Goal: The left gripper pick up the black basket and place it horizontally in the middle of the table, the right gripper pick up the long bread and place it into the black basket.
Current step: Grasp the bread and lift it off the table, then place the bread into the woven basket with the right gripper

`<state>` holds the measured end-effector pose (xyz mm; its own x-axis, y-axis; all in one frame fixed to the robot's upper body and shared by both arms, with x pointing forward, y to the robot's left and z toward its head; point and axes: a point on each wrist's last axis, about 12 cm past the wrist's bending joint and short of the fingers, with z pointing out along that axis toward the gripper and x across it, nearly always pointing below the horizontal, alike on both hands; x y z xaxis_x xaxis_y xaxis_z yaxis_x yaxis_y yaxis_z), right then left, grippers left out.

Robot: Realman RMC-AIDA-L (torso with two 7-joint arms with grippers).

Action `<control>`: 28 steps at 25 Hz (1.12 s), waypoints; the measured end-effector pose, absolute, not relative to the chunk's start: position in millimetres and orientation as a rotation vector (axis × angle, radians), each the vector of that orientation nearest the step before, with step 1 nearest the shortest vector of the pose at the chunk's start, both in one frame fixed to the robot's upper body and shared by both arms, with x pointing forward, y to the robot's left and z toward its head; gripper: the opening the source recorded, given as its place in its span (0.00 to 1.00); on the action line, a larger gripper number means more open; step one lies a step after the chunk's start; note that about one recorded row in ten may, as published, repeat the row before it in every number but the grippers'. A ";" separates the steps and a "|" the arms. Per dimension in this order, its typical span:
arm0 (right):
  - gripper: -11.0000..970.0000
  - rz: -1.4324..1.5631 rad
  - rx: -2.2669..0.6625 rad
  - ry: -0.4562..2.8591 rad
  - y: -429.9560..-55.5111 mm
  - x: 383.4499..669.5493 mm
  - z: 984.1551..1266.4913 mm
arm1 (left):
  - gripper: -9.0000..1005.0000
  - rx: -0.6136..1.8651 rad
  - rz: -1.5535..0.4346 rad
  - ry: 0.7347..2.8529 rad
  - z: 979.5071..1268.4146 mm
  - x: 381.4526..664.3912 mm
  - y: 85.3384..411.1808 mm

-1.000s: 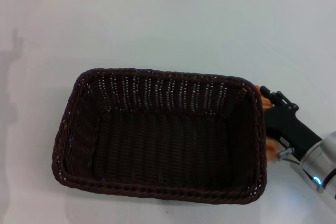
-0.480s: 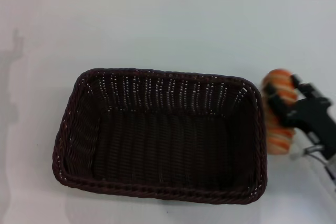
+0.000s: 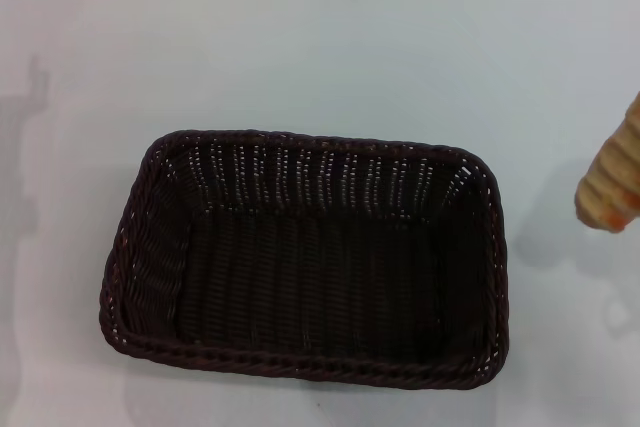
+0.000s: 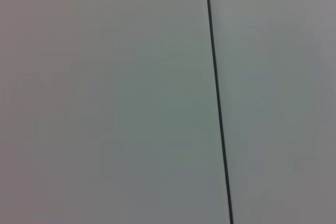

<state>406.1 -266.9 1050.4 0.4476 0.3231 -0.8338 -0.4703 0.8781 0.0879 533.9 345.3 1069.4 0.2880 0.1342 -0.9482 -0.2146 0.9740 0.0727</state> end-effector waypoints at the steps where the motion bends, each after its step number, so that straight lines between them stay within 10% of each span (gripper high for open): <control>1: 0.56 0.530 -0.175 0.951 -262.7 404.9 1054.6 | 0.67 -0.067 0.225 1.259 1069.3 534.7 343.0; 13: 0.46 0.797 -0.418 1.037 -190.5 464.6 1061.7 | 0.67 -0.064 0.219 1.255 1069.8 535.7 341.0; 28: 0.83 0.781 -0.315 1.056 -195.2 470.2 1063.4 | 0.67 -0.065 0.222 1.264 1067.3 532.5 342.1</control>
<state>470.2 -195.2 1063.4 0.2605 0.4220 -0.8684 -0.7070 0.6959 0.1261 532.5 342.1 1067.3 0.2842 0.1299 -0.9499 -0.2013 0.9768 0.0733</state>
